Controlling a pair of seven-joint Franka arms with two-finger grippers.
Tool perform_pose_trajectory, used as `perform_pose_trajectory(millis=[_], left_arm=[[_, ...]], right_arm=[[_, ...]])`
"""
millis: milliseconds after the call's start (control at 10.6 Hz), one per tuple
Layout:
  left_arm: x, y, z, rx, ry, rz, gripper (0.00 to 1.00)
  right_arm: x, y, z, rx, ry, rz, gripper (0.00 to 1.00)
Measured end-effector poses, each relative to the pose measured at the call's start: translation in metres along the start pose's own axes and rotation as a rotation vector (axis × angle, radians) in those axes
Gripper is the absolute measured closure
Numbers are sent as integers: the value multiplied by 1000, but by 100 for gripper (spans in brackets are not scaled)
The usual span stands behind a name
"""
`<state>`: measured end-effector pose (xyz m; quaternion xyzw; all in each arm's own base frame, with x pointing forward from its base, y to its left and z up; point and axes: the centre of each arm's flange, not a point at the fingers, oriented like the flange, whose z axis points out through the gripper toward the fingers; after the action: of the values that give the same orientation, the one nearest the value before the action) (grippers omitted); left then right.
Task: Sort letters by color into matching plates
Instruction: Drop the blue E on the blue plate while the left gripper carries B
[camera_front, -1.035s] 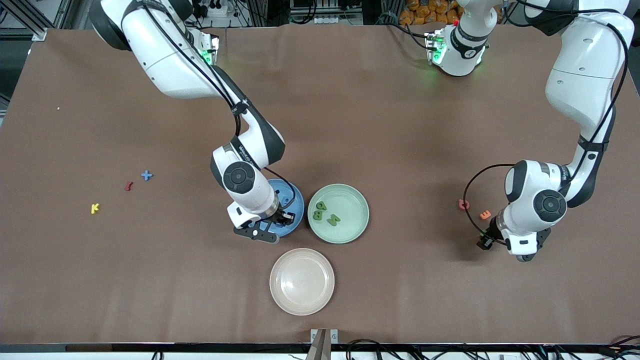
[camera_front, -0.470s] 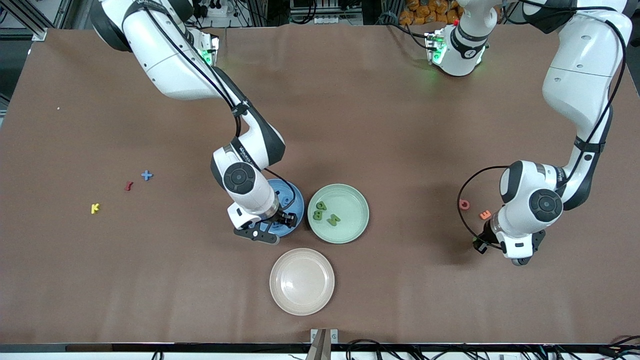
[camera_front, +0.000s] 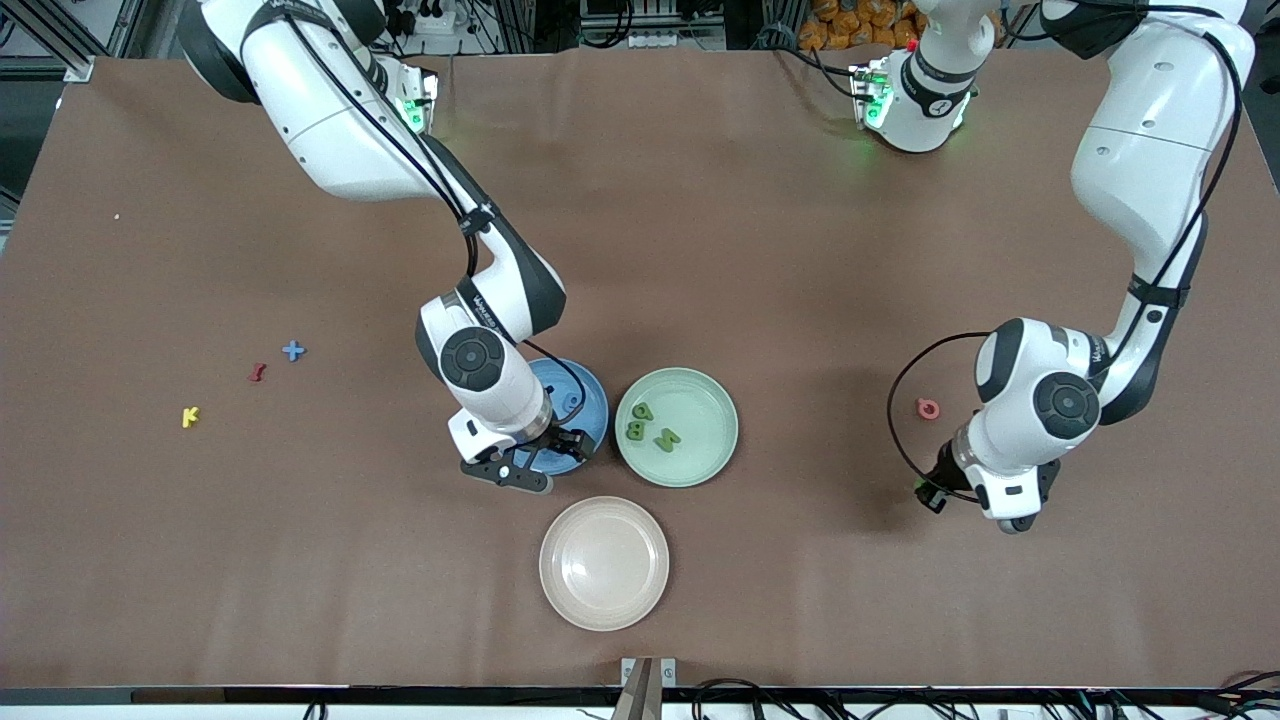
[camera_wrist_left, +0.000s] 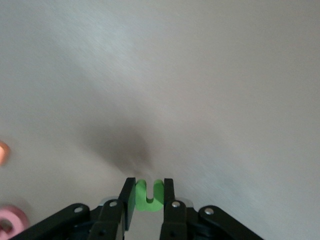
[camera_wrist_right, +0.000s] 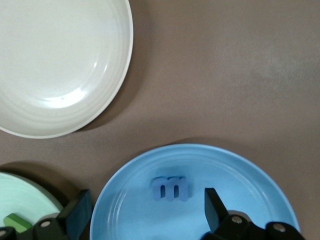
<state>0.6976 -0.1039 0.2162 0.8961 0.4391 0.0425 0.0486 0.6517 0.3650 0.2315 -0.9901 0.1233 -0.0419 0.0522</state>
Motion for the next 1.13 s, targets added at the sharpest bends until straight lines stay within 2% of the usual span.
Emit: perform_pose_trajectory(millis=[282, 565, 847, 1129], left_arm=[[-54, 39, -18, -55, -35, 10, 74], [-111, 69, -42, -110, -97, -20, 74], [-142, 88, -70, -157, -131, -72, 74], [-159, 99, -89, -185, -160, -132, 74]], right_arm=[[26, 28, -13, -29, -4, -22, 0], [68, 87, -48, -62, -19, -25, 0], [86, 141, -71, -85, -15, 14, 0], [94, 204, -82, -119, -32, 37, 0]])
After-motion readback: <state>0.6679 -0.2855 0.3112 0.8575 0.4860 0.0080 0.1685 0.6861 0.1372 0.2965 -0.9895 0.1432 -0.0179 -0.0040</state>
